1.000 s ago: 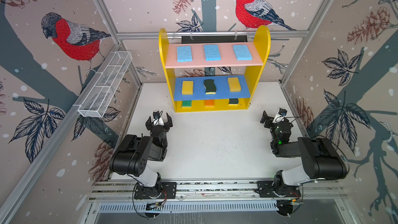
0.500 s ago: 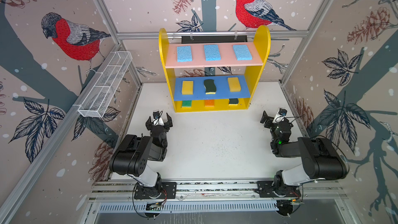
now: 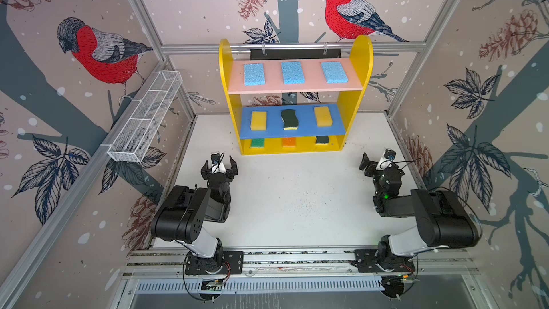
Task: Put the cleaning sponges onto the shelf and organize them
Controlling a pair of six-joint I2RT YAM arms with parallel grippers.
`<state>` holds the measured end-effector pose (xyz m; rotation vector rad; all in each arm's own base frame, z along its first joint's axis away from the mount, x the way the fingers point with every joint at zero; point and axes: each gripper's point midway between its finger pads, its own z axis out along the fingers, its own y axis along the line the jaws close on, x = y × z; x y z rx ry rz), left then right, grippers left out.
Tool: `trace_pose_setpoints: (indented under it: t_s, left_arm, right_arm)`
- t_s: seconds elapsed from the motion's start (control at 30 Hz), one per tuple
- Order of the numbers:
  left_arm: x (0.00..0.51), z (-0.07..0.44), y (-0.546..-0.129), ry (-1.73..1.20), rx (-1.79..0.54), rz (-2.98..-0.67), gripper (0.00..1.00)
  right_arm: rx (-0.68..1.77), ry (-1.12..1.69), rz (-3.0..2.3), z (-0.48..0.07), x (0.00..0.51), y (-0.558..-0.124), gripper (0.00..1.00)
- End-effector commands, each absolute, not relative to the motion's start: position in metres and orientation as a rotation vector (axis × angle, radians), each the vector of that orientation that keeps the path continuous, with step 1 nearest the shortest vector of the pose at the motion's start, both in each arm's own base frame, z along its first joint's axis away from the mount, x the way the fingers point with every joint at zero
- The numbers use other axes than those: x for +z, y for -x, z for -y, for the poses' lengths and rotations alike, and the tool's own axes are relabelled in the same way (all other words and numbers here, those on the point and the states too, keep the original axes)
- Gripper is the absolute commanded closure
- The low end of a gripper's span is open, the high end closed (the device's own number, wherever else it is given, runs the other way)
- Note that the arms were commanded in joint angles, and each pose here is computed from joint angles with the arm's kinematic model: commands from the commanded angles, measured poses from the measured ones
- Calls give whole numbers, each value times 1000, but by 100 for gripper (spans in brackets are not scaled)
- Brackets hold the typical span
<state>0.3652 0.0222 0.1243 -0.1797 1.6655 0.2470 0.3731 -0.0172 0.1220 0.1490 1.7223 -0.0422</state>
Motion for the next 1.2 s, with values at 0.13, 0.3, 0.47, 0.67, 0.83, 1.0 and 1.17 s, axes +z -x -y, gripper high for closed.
trace_pose_setpoints:
  t_s: [0.13,0.3,0.47,0.67,0.83,1.0,1.17]
  left_arm:
    - [134,-22,-367,182,238,-1626,2]
    - [134,-22,-367,180,237,-1627,2]
    - [134,-22,-367,181,237,-1625,2]
    - [135,-22,-367,181,237,-1625,1]
    - [134,-22,-367,182,237,-1628,2]
    - [133,-23,-369,190,240,-1634,2]
    - [133,-24,-368,192,236,-1631,2]
  right_arm:
    - [-43,-151,-1713,17,125,-374,0]
    - [-44,-151,-1714,17,124,-374,0]
    - [-43,-150,-1714,17,124,-374,0]
    - [-43,-151,-1713,17,125,-374,0]
    - [-42,-151,-1712,17,125,-374,0]
    - [-44,-151,-1714,17,124,-374,0]
    - [-43,-150,-1714,17,124,-374,0]
